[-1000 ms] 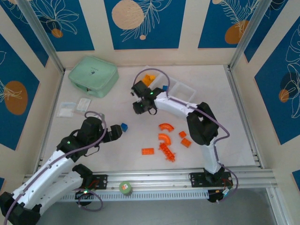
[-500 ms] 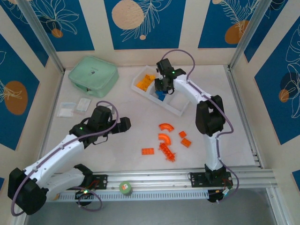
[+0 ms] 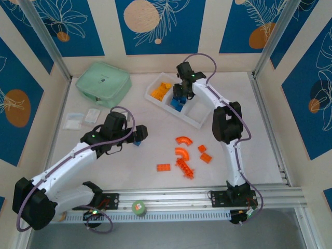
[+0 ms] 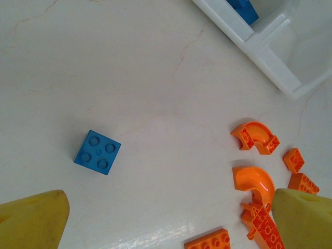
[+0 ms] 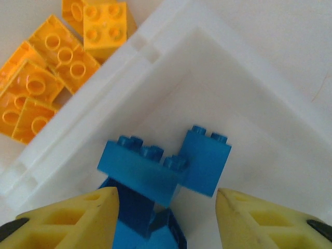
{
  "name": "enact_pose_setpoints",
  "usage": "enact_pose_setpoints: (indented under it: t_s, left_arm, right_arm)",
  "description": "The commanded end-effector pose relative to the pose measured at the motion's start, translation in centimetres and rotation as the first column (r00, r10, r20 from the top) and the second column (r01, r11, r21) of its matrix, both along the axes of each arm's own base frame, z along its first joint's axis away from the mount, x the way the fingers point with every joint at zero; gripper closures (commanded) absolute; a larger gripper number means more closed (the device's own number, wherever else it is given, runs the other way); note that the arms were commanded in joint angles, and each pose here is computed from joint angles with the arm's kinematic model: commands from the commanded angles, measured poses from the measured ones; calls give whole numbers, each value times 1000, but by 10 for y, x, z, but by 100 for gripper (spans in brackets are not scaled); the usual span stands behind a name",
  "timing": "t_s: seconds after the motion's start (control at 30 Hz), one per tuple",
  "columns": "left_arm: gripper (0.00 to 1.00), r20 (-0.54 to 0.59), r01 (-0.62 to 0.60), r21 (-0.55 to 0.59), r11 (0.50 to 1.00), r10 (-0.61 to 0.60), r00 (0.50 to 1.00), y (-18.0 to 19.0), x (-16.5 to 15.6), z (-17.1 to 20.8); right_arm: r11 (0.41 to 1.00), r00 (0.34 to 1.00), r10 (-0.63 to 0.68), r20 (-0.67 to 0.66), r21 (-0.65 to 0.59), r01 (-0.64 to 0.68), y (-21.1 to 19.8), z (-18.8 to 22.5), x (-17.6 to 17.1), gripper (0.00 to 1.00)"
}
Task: Sort the legos into containers by color
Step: Place the lego in the container, then pick up the lego from the center of the table.
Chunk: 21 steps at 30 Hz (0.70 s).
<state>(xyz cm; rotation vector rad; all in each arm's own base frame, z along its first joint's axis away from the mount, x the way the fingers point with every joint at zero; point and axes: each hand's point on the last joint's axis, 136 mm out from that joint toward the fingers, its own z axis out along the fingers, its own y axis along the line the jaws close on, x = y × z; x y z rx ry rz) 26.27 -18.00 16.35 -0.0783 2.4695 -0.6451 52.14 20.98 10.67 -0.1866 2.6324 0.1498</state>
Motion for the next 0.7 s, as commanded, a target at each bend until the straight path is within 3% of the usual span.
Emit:
enact_pose_setpoints:
  t_s: [0.0, 0.37, 0.67]
  left_arm:
    - [1, 57, -2, -35, 999, 4, 998, 0, 7, 18]
    - [1, 33, -20, -21, 1000, 20, 999, 16, -14, 13]
    - [1, 18, -74, -5, 997, 74, 997, 42, -42, 2]
  right_arm:
    - [997, 998, 39, 53, 64, -42, 16, 39, -19, 45]
    - [977, 983, 175, 52, 110, -180, 66, 48, -104, 38]
    - [933, 940, 339, 23, 119, -340, 125, 26, -174, 32]
